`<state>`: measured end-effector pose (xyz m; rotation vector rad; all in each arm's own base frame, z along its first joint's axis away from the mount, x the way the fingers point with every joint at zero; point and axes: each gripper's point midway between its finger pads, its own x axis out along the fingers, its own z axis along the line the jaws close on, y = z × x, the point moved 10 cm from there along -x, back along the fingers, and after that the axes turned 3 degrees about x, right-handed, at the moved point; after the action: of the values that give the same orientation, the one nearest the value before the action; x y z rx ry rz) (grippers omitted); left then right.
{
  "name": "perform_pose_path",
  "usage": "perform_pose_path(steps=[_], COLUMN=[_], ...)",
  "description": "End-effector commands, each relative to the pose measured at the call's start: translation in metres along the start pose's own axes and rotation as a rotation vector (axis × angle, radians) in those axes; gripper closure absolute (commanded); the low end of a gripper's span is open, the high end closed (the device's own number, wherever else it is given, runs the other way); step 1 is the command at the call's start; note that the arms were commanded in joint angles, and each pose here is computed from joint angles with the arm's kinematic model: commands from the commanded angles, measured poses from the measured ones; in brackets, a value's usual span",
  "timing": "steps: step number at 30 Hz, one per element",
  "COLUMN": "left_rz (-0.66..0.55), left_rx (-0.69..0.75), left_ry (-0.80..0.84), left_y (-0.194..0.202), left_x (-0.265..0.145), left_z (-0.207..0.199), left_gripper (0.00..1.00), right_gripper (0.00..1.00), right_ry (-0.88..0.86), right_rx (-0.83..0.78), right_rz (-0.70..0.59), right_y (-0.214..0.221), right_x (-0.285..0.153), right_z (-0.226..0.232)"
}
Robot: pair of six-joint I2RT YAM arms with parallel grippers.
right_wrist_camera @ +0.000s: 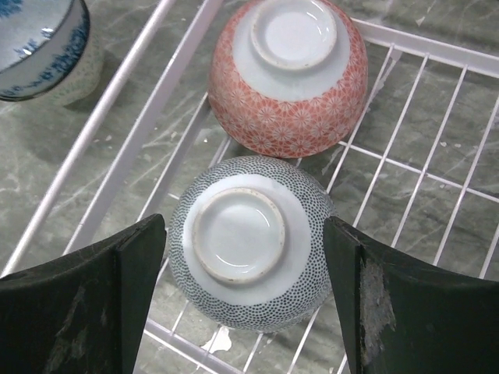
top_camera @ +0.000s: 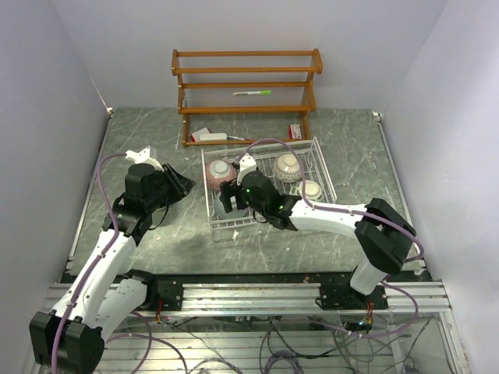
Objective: Unload the bowls from the dish rack
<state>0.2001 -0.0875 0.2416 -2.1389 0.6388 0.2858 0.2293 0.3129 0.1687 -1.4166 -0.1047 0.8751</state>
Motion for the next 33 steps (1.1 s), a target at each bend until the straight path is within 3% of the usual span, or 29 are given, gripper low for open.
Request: perform_pose_path(steps=[1, 17, 23, 33], left_rz=[-0.004, 0.007, 0.012, 0.018], left_rx=[0.018, 0.017, 0.016, 0.003], left_ry=[0.029, -0.005, -0.007, -0.010], left_y=[-0.001, -0.001, 0.000, 0.003], left_x=[-0.001, 0.006, 0.007, 0.007], left_z=[-0.001, 0.002, 0.002, 0.005], left_gripper=[0.60, 0.62, 0.62, 0.63], right_gripper=[0.20, 0.42, 0.38, 0.74], right_ry=[0.070, 0.130, 0.129, 0.144], right_rx=[-0.038, -0.079, -0.066, -0.057], right_rz=[-0.030, -0.005, 0.009, 0.011], right_y=[-0.004, 0.008, 0.015, 0.014], right_x=[0.009, 0.014, 0.013, 0.010], right_z=[0.004, 0.012, 0.013, 0.017])
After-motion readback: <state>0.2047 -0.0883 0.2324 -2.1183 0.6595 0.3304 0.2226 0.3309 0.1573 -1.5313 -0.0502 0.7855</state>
